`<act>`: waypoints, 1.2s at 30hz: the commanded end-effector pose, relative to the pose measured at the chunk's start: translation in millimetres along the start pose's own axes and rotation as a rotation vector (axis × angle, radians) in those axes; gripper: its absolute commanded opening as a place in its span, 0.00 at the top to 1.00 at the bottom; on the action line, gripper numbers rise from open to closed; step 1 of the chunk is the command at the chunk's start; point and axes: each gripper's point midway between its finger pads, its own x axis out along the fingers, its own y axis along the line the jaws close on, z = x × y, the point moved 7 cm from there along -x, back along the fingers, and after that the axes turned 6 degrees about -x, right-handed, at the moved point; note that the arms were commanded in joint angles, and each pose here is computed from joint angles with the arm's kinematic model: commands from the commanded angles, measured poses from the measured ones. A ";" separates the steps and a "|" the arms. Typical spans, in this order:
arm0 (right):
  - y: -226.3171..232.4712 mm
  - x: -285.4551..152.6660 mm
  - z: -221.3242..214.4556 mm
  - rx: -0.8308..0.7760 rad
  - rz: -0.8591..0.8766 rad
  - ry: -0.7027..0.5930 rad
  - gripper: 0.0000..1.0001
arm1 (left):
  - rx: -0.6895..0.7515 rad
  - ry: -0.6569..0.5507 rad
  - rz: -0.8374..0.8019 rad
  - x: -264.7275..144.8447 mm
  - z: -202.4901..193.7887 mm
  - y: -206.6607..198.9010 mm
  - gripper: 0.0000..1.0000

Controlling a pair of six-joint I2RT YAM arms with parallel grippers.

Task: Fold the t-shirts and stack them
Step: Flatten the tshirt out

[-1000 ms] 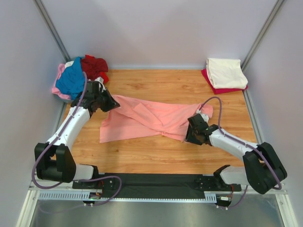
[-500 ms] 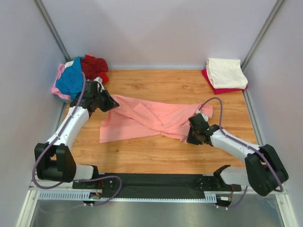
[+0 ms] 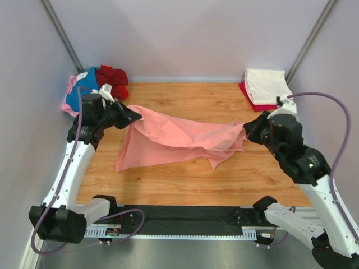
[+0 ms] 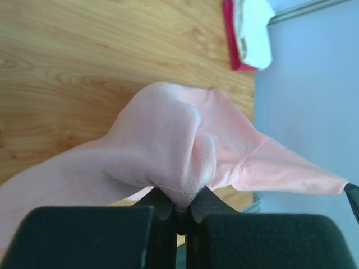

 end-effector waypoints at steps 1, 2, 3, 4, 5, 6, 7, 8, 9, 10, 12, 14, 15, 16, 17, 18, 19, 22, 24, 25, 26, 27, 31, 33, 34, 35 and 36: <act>-14.3 -42.5 31.7 -0.033 -0.085 -0.106 1.00 | -0.033 -0.035 -0.188 -36.2 6.5 -42.7 1.00; -18.0 -51.4 37.8 -0.032 -0.108 -0.132 0.99 | -0.036 -0.047 -0.229 -46.6 5.1 -50.0 1.00; -18.3 -61.6 46.6 -0.030 -0.106 -0.166 0.99 | -0.043 -0.026 -0.273 -52.5 1.9 -55.6 1.00; -17.6 -79.7 61.0 -0.010 -0.089 -0.224 1.00 | -0.068 -0.039 -0.330 -59.6 4.1 -65.0 1.00; -21.0 -90.9 67.9 -0.003 -0.104 -0.257 1.00 | -0.075 -0.041 -0.373 -68.0 0.4 -68.9 1.00; -22.4 -100.8 74.4 0.000 -0.104 -0.288 0.99 | -0.082 -0.014 -0.423 -73.5 -3.7 -74.3 1.00; -23.1 -120.1 87.3 0.024 -0.088 -0.346 1.00 | -0.116 -0.020 -0.500 -81.7 -1.6 -85.9 1.00; -28.2 -131.9 91.7 0.033 -0.105 -0.377 1.00 | -0.132 -0.010 -0.540 -87.1 -6.7 -87.4 1.00; -30.9 -142.0 96.3 0.036 -0.107 -0.404 1.00 | -0.148 0.015 -0.584 -92.3 -9.7 -91.7 1.00; -33.5 -154.3 101.6 0.048 -0.103 -0.437 1.00 | -0.161 0.010 -0.664 -102.3 -8.1 -102.6 1.00; -42.6 -187.1 111.2 0.080 -0.092 -0.518 1.00 | -0.189 0.037 -0.722 -113.1 -15.2 -106.3 1.00; -48.6 -211.1 116.3 0.097 -0.067 -0.576 1.00 | -0.195 0.031 -0.814 -129.9 -19.3 -114.9 1.00; -53.7 -223.7 115.4 0.110 -0.053 -0.607 0.99 | -0.199 0.019 -0.843 -136.4 -20.7 -117.5 1.00; -55.9 -230.4 116.0 0.106 -0.043 -0.626 1.00 | -0.184 0.004 -0.892 -145.5 -22.0 -122.5 1.00; -59.1 -239.0 115.8 0.108 -0.033 -0.648 1.00 | -0.179 -0.008 -0.926 -155.0 -26.9 -123.9 1.00; -62.6 -248.9 115.8 0.114 -0.020 -0.674 1.00 | -0.199 -0.019 -0.962 -163.6 -27.6 -127.8 1.00; -64.7 -253.9 116.6 0.102 -0.017 -0.691 1.00 | -0.201 -0.028 -0.982 -169.0 -29.6 -128.8 1.00; -67.1 -262.3 122.8 0.092 -0.027 -0.731 1.00 | -0.194 -0.093 -1.049 -196.1 -39.0 -134.5 1.00; -65.4 -261.2 129.8 0.064 -0.048 -0.743 1.00 | -0.240 -0.162 -1.030 -198.3 -36.5 -131.8 1.00; -60.5 -252.5 137.1 0.052 -0.070 -0.741 1.00 | -0.247 -0.196 -1.028 -204.0 -38.9 -130.2 1.00; -56.5 -244.0 142.3 0.026 -0.089 -0.730 1.00 | -0.283 -0.260 -1.015 -204.0 -34.0 -127.8 1.00; -52.6 -236.3 146.7 0.011 -0.101 -0.723 1.00 | -0.310 -0.293 -0.968 -198.1 -31.8 -121.6 0.99; -11.1 -154.9 169.2 -0.110 -0.168 -0.603 1.00 | -0.448 -0.389 -0.854 -170.0 -14.4 -101.1 0.95; 4.3 -117.4 172.4 -0.169 -0.201 -0.543 1.00 | -0.536 -0.412 -0.763 -148.8 -3.2 -89.0 0.93; 11.3 -98.3 174.9 -0.185 -0.215 -0.523 1.00 | -0.587 -0.404 -0.690 -129.7 5.8 -82.0 0.92; 24.0 -52.6 173.5 -0.233 -0.244 -0.445 1.00 | -0.626 -0.399 -0.633 -116.9 11.0 -76.0 0.90; 27.9 -28.1 173.9 -0.230 -0.251 -0.406 1.00 | -0.678 -0.411 -0.559 -101.2 17.5 -66.2 0.86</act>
